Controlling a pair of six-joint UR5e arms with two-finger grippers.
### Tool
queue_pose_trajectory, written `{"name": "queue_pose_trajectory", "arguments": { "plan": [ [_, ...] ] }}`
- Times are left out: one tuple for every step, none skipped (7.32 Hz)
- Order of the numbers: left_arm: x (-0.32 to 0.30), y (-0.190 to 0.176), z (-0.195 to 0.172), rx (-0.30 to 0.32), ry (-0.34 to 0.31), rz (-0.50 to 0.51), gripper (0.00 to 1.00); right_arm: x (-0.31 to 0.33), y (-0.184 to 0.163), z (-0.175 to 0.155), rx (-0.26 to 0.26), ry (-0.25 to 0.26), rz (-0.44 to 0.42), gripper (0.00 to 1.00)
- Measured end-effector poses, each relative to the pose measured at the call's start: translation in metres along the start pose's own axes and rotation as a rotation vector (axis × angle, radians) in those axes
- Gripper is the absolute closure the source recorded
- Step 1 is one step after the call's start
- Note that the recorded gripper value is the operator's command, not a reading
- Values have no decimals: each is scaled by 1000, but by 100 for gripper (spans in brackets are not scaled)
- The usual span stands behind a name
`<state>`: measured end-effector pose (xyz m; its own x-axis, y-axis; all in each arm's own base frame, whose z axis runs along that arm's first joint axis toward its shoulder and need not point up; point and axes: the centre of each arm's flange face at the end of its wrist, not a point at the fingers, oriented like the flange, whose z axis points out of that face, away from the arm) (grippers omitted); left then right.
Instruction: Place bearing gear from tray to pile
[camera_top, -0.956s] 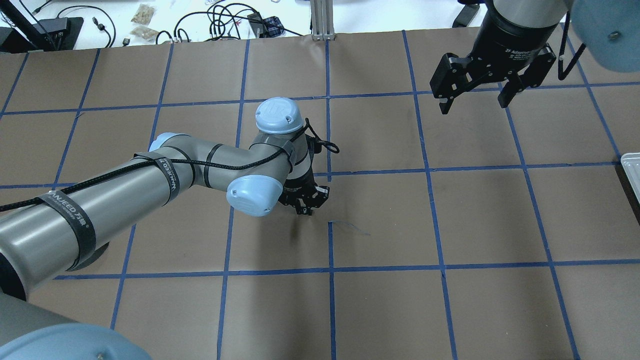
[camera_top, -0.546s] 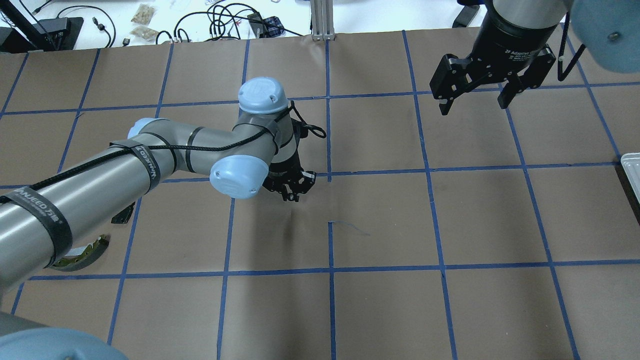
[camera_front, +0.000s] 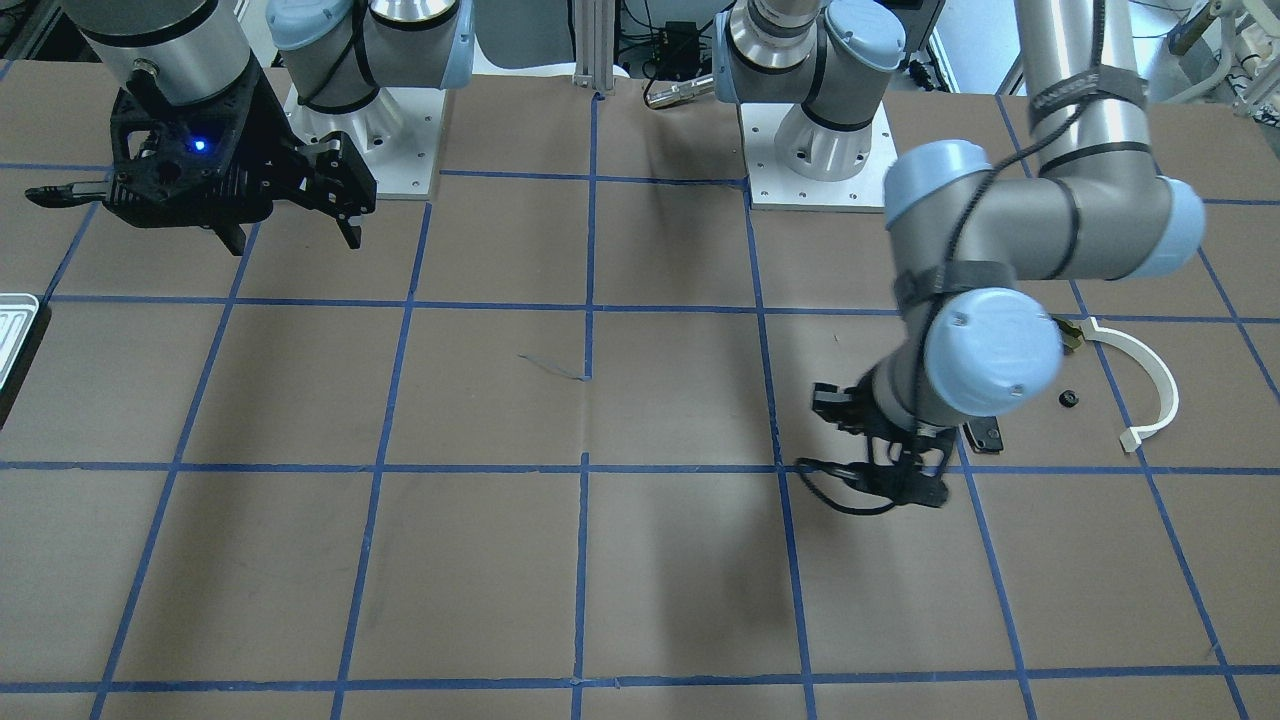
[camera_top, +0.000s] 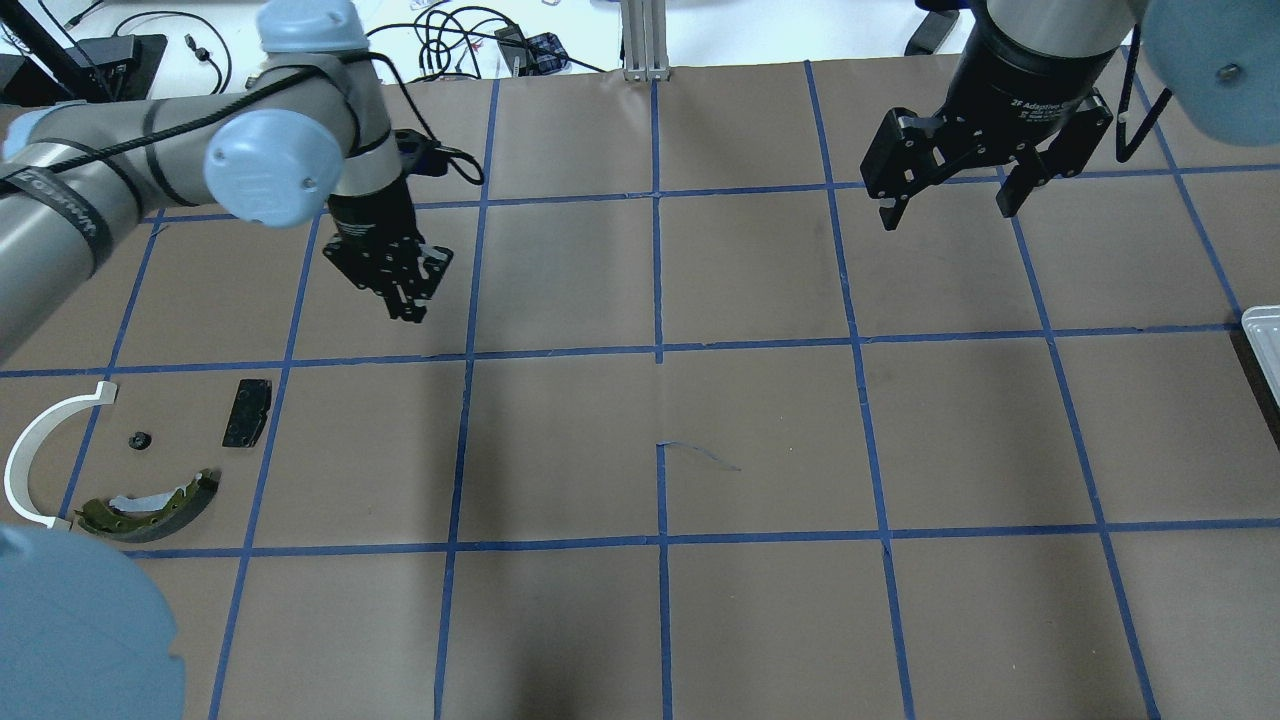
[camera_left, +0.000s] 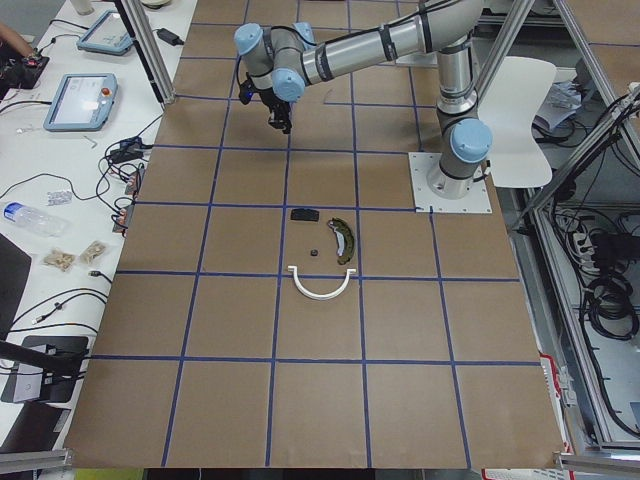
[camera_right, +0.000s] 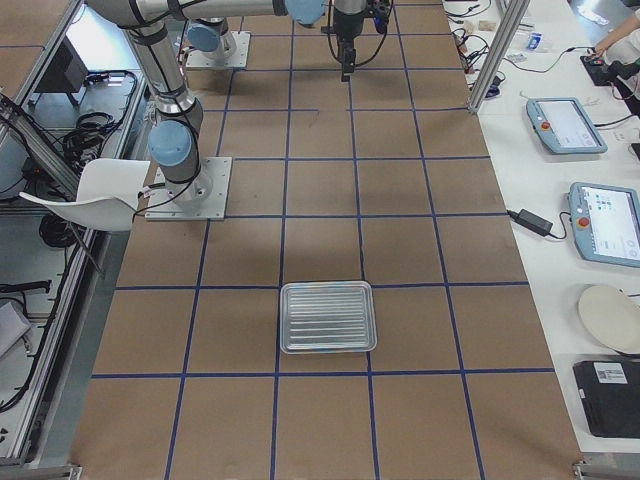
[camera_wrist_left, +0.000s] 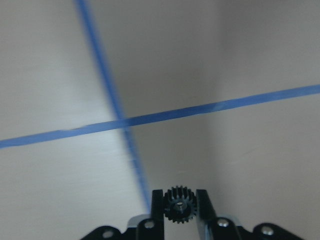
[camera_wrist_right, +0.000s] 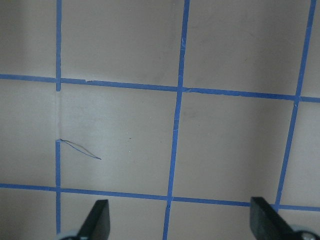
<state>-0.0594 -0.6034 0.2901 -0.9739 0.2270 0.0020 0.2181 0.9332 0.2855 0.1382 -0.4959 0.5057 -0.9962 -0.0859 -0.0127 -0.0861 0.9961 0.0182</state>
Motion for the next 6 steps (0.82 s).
{"name": "queue_pose_trajectory", "arguments": {
  "plan": [
    [-75,12,9,-24,11,1,100,0,0,0,2,1,0,0],
    [-144,32,24,-54,13,-21,100,1,0,0,2,1,1,0],
    [-191,51,40,-73,17,-48,100,1,-1,0,2,1,1,0],
    [-220,65,59,-74,20,-62,100,1,-1,0,2,1,1,0],
    [-236,76,83,-61,16,-72,100,1,0,0,2,1,1,0],
    [-243,86,111,-48,12,-87,100,1,0,0,3,1,1,0]
  ]
}}
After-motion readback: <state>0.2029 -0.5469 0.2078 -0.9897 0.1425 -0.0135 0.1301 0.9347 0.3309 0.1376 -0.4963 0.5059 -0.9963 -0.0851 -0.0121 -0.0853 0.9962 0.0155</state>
